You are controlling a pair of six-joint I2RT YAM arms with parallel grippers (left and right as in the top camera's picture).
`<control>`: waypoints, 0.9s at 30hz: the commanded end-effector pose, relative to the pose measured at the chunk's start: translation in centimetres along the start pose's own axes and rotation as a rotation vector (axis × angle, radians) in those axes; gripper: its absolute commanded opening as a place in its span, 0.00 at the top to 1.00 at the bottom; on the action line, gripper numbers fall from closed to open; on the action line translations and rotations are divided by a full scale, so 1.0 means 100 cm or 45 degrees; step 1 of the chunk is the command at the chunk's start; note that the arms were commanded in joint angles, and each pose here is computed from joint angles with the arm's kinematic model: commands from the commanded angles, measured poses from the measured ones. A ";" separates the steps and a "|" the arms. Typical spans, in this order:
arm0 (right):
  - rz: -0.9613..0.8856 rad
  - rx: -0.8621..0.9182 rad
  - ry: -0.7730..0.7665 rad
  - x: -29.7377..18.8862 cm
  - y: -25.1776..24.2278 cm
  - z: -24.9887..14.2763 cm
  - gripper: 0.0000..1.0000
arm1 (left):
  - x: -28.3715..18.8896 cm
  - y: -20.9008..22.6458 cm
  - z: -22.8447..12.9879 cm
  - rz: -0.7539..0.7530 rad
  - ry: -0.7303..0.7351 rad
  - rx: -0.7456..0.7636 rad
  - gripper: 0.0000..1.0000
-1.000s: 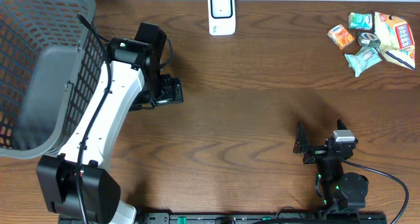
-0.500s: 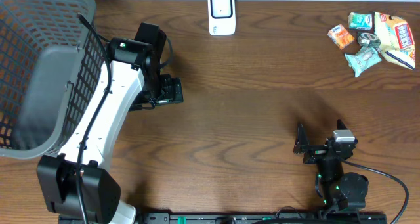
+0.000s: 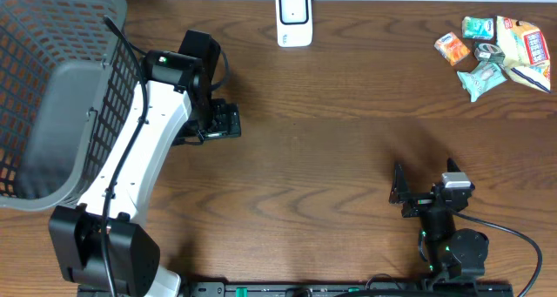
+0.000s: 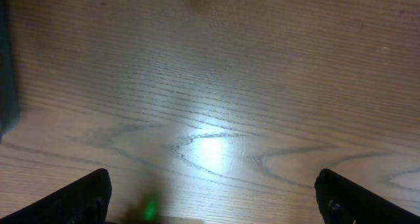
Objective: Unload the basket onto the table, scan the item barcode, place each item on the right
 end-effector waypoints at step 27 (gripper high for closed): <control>0.006 -0.015 -0.004 0.000 0.001 0.000 0.01 | 0.015 0.005 -0.023 -0.022 -0.212 0.080 0.02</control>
Point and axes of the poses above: each gripper's point midway between its finger pads, its own x axis out along the fingers, its own y axis along the line the jaws close on, z = x × y, the point moved 10 cm from there along -x, back along the fingers, and after that the axes turned 6 degrees about x, right-handed, at the moved point
